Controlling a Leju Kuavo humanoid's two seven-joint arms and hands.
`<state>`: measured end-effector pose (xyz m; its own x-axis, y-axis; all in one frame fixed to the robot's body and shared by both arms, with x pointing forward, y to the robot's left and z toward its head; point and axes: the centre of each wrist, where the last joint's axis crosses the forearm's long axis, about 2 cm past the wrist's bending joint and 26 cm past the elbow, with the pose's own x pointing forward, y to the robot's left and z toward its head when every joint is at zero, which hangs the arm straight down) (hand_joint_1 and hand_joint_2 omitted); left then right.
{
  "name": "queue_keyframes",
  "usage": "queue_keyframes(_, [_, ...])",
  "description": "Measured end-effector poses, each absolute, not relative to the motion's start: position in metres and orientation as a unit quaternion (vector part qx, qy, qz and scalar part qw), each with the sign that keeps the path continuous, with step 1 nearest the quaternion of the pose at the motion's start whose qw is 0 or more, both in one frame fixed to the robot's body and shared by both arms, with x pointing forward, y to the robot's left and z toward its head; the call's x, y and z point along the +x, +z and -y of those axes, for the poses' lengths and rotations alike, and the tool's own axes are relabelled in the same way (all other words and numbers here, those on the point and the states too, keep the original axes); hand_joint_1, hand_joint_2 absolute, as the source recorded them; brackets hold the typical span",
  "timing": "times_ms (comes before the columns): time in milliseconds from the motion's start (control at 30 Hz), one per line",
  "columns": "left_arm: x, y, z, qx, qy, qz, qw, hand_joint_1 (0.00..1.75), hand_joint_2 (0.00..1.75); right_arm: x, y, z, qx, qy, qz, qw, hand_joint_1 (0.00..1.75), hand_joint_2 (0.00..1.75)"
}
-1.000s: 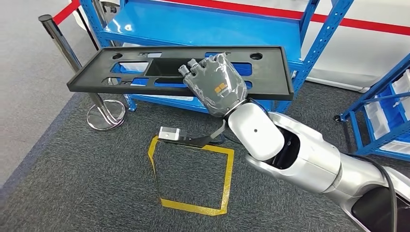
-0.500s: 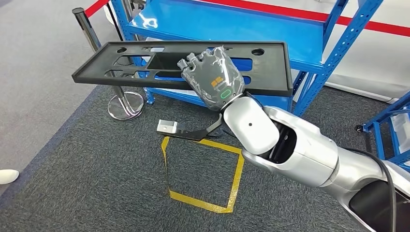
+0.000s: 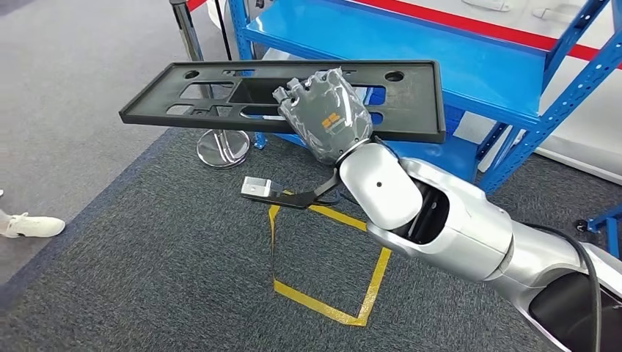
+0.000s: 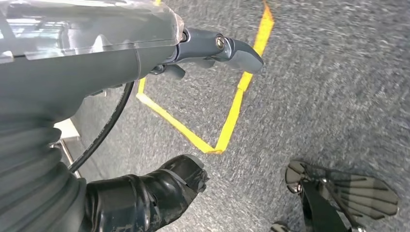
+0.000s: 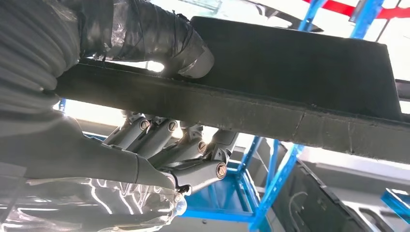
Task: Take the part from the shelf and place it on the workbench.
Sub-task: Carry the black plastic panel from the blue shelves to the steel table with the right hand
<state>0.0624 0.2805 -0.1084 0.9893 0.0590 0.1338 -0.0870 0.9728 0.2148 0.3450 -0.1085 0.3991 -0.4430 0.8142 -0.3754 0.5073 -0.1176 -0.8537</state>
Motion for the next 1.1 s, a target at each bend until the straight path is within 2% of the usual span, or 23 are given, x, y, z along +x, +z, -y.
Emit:
queue_keyframes(700, [0.06,-0.109,-0.288,0.113,0.017,0.072,0.991,0.0,1.75,0.354,0.401,0.112,-0.54,0.56,0.607,0.161,1.75,1.75])
queue_keyframes(1100, [0.059,-0.109,-0.288,0.107,0.023,0.064,0.992,0.0,1.75,0.375,0.396,0.134,-0.567,0.579,0.542,0.222,1.75,1.75])
